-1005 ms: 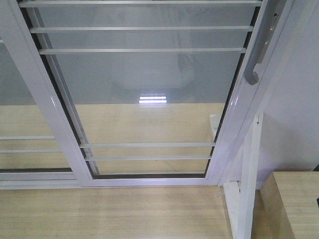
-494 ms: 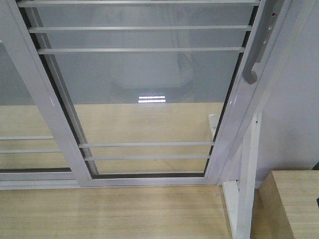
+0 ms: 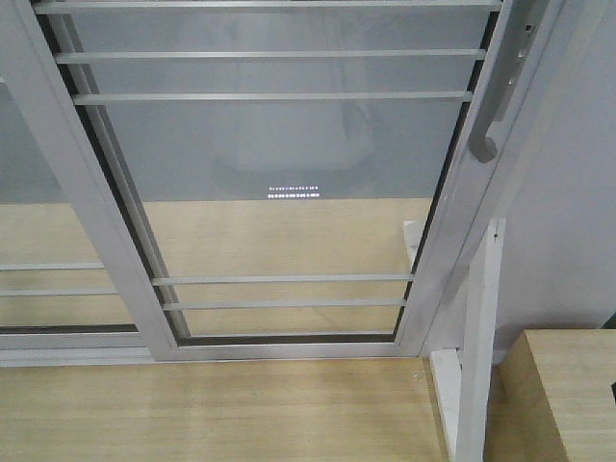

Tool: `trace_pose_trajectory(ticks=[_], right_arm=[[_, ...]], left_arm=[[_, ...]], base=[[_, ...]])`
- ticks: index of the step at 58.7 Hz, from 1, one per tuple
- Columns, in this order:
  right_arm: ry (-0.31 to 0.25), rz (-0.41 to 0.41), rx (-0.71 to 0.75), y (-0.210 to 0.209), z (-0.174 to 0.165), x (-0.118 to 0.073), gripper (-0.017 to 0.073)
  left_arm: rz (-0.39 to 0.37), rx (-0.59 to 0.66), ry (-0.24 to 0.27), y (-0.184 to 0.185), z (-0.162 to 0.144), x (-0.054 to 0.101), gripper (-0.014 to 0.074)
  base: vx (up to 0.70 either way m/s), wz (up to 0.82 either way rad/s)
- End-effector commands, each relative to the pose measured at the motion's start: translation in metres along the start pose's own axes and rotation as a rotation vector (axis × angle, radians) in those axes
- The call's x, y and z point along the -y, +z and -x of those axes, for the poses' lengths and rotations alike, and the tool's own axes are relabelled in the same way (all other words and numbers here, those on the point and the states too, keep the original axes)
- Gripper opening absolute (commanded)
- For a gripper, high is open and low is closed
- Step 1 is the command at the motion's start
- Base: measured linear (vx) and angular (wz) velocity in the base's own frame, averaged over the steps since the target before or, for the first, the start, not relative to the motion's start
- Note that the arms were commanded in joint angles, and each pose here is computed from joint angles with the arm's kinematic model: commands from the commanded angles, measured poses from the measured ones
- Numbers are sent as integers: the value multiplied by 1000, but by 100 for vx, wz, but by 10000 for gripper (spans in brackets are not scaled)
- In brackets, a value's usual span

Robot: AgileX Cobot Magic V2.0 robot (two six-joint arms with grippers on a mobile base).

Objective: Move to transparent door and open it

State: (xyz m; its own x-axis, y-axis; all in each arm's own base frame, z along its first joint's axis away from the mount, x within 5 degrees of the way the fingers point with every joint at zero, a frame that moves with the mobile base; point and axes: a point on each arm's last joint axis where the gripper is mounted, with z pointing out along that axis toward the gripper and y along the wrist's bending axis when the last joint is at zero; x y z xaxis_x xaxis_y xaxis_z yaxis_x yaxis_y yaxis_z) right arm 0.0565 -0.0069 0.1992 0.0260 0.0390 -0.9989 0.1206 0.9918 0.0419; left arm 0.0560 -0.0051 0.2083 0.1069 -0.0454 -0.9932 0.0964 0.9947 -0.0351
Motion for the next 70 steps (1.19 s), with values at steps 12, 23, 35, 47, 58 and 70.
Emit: trace_pose_trajectory(ticks=[12, 23, 35, 47, 58, 70], right_arm=[[-15, -1, 107, -1, 6, 0, -5], [-15, 3, 220, -2, 17, 0, -5], [34, 15, 284, -12, 62, -3, -5], [-13, 9, 318, -24, 155, -6, -5], [-186, -12, 184, 22, 176, -7, -5], [-160, 1, -61, 82, 148, -6, -3]], left_arm=[[7, 99, -10, -1, 3, -1, -6], [14, 201, -14, -3, 13, -2, -6], [-3, 353, -50, -12, 71, 1, -6], [-16, 359, -11, -13, 149, 5, -6], [-13, 211, -10, 36, 176, 7, -6], [-4, -44, -10, 94, 142, 6, -6]], base=[[0, 0], [0, 0], [0, 0], [0, 0], [0, 0], [0, 0]])
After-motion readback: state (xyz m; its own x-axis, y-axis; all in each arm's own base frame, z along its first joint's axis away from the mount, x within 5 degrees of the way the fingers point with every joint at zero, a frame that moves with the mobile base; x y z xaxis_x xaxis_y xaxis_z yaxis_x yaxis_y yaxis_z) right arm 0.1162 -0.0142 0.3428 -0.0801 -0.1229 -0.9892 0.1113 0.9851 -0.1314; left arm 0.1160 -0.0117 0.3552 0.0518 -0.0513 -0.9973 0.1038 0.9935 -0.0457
